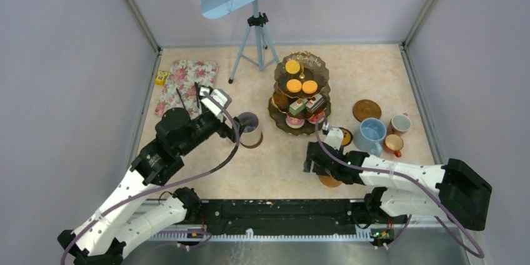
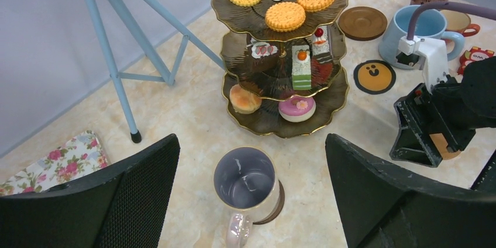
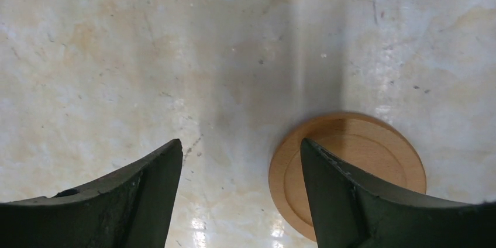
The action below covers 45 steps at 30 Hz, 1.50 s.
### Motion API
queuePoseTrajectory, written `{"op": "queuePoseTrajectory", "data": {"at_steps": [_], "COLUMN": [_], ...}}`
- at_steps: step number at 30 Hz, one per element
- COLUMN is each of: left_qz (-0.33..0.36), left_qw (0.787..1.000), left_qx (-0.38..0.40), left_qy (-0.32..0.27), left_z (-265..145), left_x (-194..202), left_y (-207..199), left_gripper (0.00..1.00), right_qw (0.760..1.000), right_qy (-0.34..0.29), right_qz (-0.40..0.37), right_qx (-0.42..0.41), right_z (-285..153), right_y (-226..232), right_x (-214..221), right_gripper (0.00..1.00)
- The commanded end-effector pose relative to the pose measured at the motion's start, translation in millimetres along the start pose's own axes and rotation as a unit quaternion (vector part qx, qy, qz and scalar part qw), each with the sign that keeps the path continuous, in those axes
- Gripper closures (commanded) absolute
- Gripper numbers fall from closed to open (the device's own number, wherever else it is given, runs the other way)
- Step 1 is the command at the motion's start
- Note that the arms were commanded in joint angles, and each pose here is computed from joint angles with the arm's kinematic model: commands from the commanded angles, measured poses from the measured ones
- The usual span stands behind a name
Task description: Serve the afternoon tea
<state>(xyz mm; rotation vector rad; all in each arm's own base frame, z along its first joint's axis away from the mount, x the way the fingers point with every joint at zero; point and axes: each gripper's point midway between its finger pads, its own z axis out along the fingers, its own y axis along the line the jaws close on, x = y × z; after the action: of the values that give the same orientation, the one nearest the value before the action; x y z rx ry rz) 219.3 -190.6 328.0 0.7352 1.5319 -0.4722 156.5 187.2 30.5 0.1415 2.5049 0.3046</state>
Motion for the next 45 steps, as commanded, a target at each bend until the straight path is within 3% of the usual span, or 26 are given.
{"op": "queuePoseTrajectory", "data": {"at_steps": [1, 17, 23, 34, 36, 39, 45], "left_qz": [0.001, -0.001, 0.004, 0.007, 0.007, 0.007, 0.009], "left_qw": [1.0, 0.998, 0.997, 0.997, 0.997, 0.996, 0.997], "left_qx": [-0.023, -0.06, -0.073, -0.08, -0.081, -0.083, -0.079], "left_qy": [-0.016, -0.018, -0.017, -0.014, -0.013, -0.011, 0.0], "left_z": [-10.4, -24.4, -31.0, -32.9, -33.3, -33.1, -24.4], "left_x": [-5.4, -9.0, -11.4, -12.8, -13.6, -13.0, -4.2], "left_y": [7.1, 19.5, 24.4, 27.5, 27.7, 28.4, 27.2], "left_gripper": [0.01, 0.01, 0.01, 0.01, 0.01, 0.01, 0.01], "right_qw": [0.999, 0.98, 0.97, 0.956, 0.956, 0.972, 0.993], "right_qy": [-0.013, -0.117, -0.131, -0.132, -0.138, -0.144, -0.08], "right_qz": [0.009, -0.019, -0.02, -0.034, -0.034, -0.03, -0.057], "right_qx": [-0.039, -0.159, -0.204, -0.259, -0.256, -0.186, -0.07], "right_z": [14.4, 38.2, 43.2, 51.6, 44.2, 37.0, 19.6], "right_y": [30.2, 133.8, 167.8, 207.8, 205.9, 178.2, 91.3], "right_x": [-0.1, -50.2, -58.9, -59.8, -64.5, -73.9, -44.1], "right_gripper": [0.27, 0.3, 0.43, 0.45, 0.46, 0.46, 0.38]}}
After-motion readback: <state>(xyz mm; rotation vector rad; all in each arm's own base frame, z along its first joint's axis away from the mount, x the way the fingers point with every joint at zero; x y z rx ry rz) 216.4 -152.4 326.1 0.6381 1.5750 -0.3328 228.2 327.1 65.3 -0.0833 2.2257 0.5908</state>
